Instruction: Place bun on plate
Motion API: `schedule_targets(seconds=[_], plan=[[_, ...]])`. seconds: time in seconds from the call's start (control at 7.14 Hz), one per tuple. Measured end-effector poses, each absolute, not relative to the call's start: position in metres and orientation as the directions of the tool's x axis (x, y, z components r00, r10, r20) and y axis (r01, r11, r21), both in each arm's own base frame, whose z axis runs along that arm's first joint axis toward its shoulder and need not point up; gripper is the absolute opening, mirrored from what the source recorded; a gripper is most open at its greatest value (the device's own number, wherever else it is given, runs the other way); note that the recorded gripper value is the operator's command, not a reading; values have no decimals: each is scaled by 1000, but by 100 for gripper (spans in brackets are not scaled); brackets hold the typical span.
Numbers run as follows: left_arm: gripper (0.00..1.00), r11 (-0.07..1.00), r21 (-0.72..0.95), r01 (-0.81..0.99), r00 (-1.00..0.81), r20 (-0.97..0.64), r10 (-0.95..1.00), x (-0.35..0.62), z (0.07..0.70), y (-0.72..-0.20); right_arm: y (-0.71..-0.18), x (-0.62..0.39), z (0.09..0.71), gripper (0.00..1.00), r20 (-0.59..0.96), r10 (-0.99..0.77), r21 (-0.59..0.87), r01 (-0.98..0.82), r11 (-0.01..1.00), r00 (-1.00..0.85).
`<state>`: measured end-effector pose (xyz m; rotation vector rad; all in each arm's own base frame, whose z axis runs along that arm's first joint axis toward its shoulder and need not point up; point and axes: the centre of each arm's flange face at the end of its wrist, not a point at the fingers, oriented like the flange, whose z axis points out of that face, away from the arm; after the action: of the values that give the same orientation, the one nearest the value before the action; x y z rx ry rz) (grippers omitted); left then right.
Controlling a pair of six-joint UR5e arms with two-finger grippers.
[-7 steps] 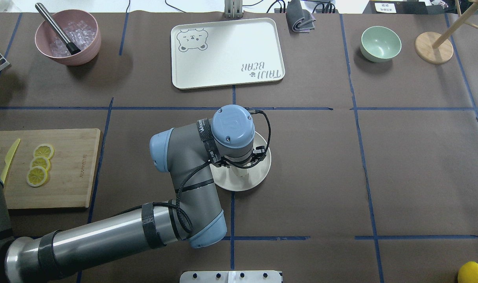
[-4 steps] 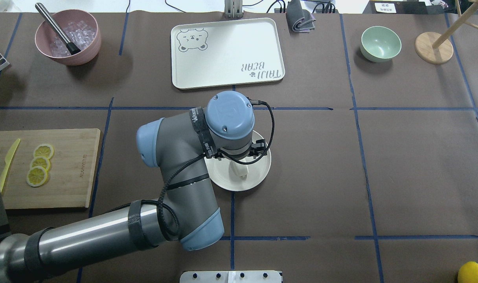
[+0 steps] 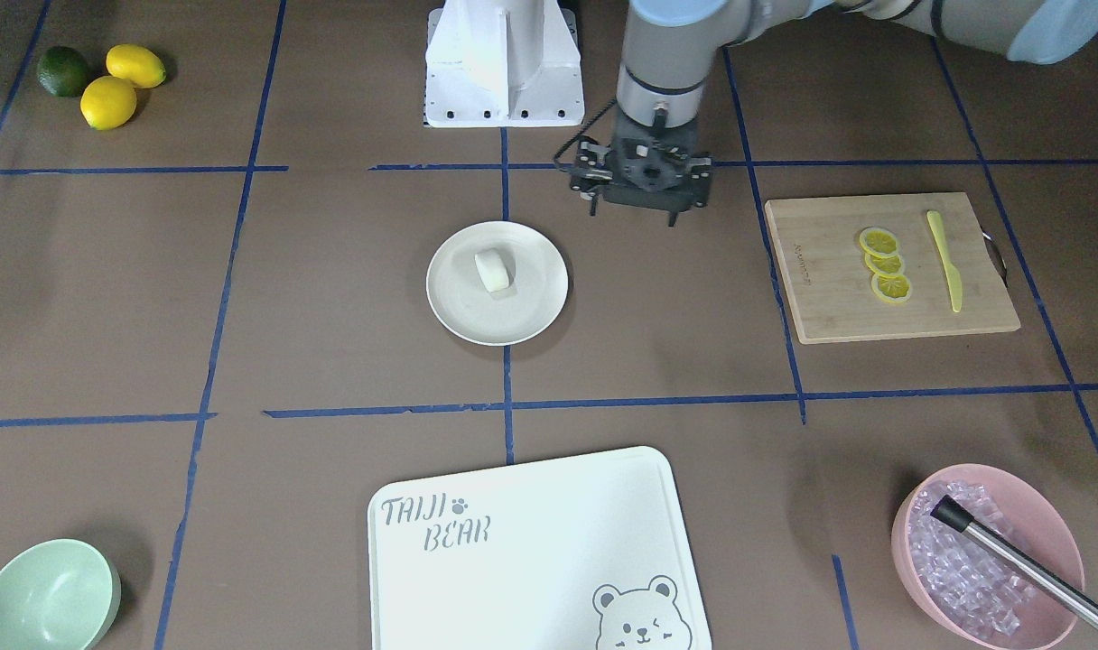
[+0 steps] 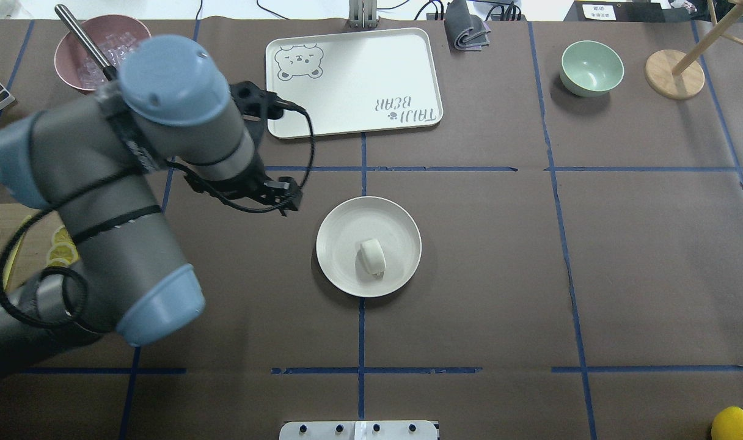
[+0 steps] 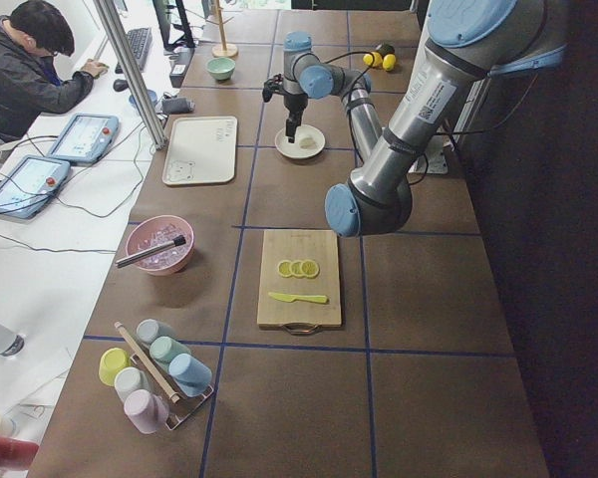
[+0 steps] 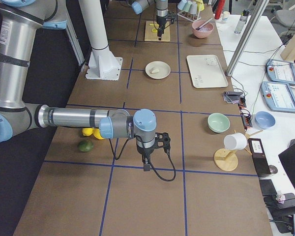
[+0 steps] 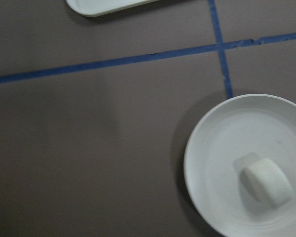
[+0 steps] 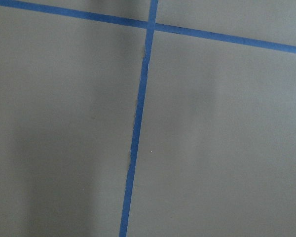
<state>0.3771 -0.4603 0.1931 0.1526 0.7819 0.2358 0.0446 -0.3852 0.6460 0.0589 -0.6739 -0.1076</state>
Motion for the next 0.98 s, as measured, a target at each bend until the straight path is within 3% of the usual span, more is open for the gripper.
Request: schedule_targets(seconds=[0.42,0.7,0.98], plan=[[100,903,310,-297,648,-629,429,166,335,-524,-385,44,666,100,626,-97,55,80,995,774],[100,911,288,-295,675,-612,412,50,433,-507,-384,44,669,100,629,-92,48,79,996,772],[100,953,164,-253,712,-636,299,0,509,-470,-385,44,668,100,629,-94,52,79,996,771]])
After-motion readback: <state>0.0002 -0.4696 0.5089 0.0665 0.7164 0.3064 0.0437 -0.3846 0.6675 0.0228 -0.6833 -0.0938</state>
